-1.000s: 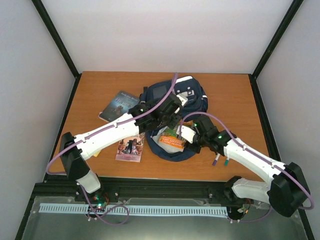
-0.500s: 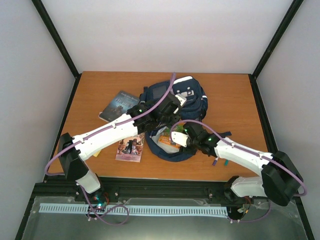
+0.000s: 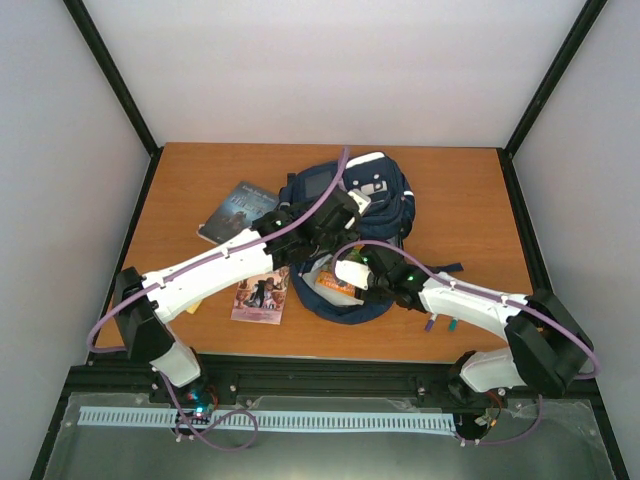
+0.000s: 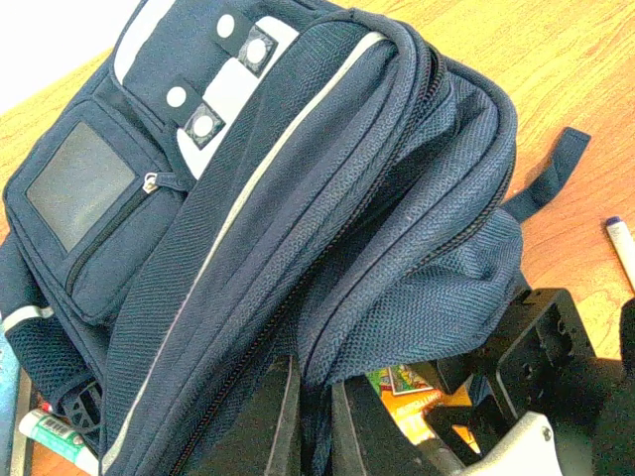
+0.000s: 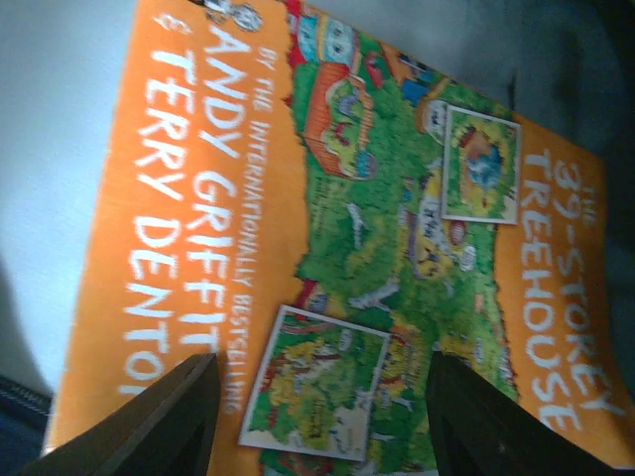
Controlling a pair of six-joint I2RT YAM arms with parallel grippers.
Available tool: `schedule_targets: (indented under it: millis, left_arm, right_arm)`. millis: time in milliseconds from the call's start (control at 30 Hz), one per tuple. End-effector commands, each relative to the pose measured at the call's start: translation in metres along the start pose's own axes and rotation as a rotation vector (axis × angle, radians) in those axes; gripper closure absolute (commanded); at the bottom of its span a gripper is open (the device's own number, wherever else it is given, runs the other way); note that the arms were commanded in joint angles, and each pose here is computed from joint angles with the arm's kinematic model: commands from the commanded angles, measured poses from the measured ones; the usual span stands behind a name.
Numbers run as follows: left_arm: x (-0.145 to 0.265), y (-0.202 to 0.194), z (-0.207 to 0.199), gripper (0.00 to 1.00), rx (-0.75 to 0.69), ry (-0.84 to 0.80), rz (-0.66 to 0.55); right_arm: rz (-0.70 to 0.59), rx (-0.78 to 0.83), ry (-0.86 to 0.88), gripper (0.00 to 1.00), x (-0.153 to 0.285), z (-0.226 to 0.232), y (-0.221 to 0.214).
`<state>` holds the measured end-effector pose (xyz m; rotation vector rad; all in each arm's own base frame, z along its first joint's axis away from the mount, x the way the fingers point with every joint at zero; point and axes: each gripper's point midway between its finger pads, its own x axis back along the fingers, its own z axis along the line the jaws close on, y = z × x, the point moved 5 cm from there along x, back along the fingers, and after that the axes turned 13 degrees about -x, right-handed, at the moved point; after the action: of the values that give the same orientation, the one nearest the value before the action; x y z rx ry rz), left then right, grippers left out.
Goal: Pack the student bag
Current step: Adjust the book in the student bag.
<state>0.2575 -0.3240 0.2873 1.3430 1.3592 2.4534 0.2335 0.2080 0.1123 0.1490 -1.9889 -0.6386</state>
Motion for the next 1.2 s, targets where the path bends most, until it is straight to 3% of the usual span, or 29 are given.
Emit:
schedule_targets:
  millis: [0, 200, 533, 900, 1167]
  left_arm:
    - [0.03, 0.025, 0.013, 0.99, 0.055, 0.02, -0.134]
    - [0.028, 0.023, 0.011, 0.99, 0.051, 0.012, -0.13]
    - [0.028, 0.021, 0.01, 0.99, 0.048, 0.007, -0.129]
    - [0.028, 0.02, 0.008, 0.99, 0.038, -0.012, -0.128]
    - [0.027, 0.018, 0.007, 0.99, 0.034, -0.015, -0.125]
  right_arm:
    - [0.066, 0.036, -0.098, 0.42, 0.0, -0.013, -0.005]
    - [-0.021, 0.039, 0.143, 0.36, 0.027, 0.015, 0.006]
    - [0.063, 0.043, 0.155, 0.3, 0.004, 0.024, -0.01]
    - [0.096, 0.068, -0.199, 0.31, -0.001, -0.03, -0.003]
    - [0.094, 0.043, -0.288, 0.33, 0.01, -0.061, -0.006]
